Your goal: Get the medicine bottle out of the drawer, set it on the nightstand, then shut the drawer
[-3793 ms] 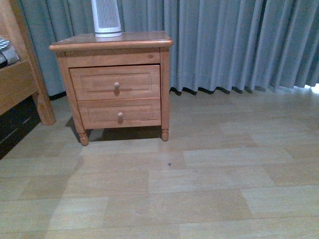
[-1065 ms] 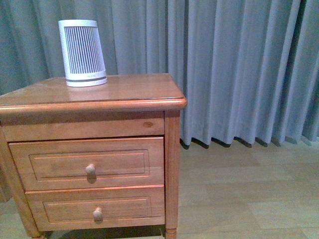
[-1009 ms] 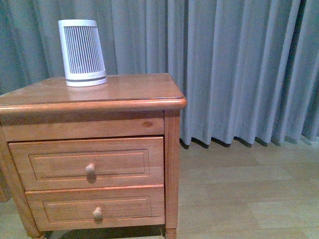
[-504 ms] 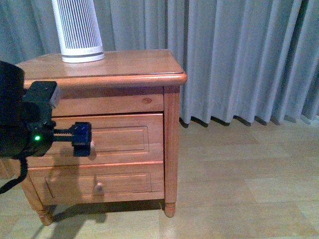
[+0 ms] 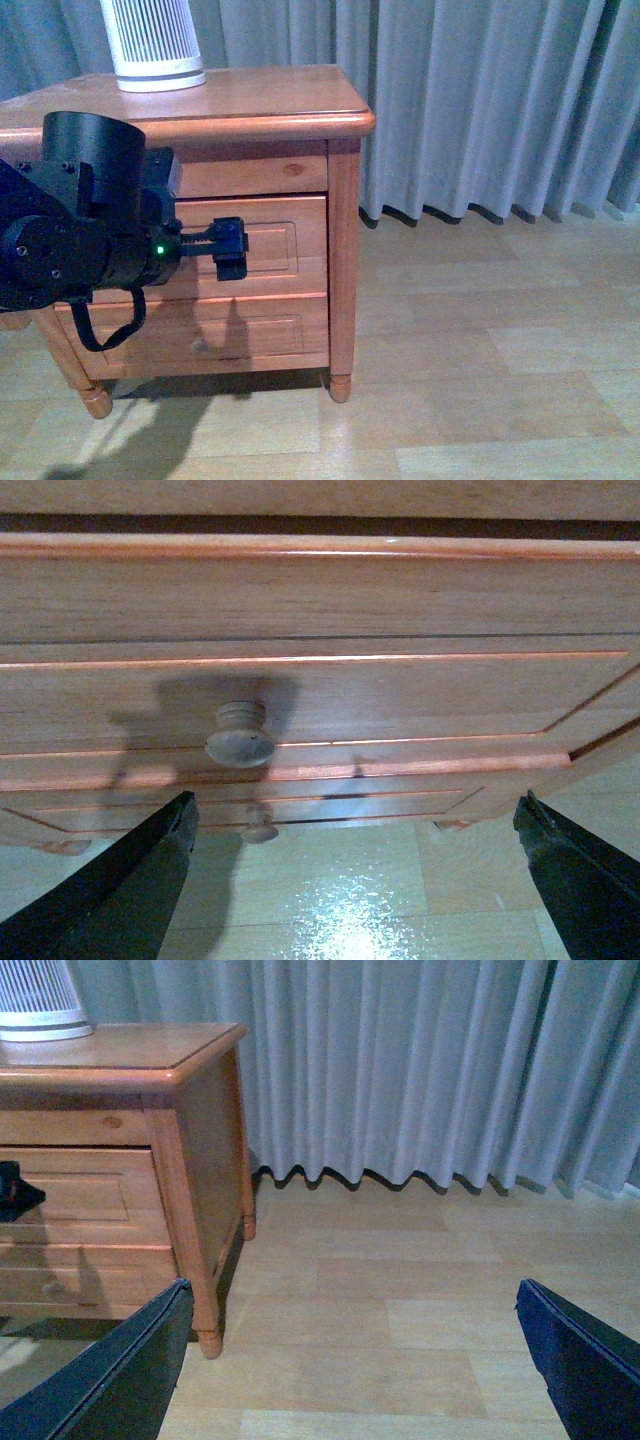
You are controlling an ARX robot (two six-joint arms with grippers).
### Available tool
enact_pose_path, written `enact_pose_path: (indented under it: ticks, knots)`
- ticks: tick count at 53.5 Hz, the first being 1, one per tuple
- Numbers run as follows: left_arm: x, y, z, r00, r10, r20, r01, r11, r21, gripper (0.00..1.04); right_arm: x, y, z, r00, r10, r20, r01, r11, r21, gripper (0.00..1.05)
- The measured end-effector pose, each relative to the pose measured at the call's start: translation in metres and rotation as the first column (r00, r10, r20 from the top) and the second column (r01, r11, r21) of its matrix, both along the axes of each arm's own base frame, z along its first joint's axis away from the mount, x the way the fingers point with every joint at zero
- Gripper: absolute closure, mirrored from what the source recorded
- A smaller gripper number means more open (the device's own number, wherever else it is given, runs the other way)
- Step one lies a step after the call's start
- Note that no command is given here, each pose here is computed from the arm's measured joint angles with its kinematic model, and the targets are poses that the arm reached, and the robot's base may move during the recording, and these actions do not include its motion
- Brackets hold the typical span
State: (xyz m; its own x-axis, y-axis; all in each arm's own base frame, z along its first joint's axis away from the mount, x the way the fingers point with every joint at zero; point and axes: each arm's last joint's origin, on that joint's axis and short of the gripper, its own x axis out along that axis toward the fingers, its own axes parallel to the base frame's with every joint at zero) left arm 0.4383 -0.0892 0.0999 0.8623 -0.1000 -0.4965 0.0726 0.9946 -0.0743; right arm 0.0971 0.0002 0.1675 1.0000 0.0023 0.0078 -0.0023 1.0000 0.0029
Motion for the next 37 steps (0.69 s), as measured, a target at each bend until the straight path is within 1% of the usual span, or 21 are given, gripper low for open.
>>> enact_pose_path:
  ticks: [8, 24, 37]
  knots:
    - [0.008, 0.004, -0.009, 0.999, 0.046, 0.004, -0.046, 0.999, 0.0, 0.07, 0.0, 0.0, 0.0, 1.0, 0.0, 0.0, 0.0, 1.0, 0.0, 0.07]
    - [0.02, 0.01, -0.021, 0.998, 0.064, 0.022, -0.064, 0.998, -0.008, 0.07, 0.0, 0.0, 0.0, 1.0, 0.0, 0.0, 0.0, 1.0, 0.0, 0.07]
    - [0.032, 0.021, -0.034, 0.995, 0.076, 0.071, -0.076, 0.997, -0.001, 0.07, 0.0, 0.0, 0.0, 1.0, 0.0, 0.0, 0.0, 1.0, 0.0, 0.07]
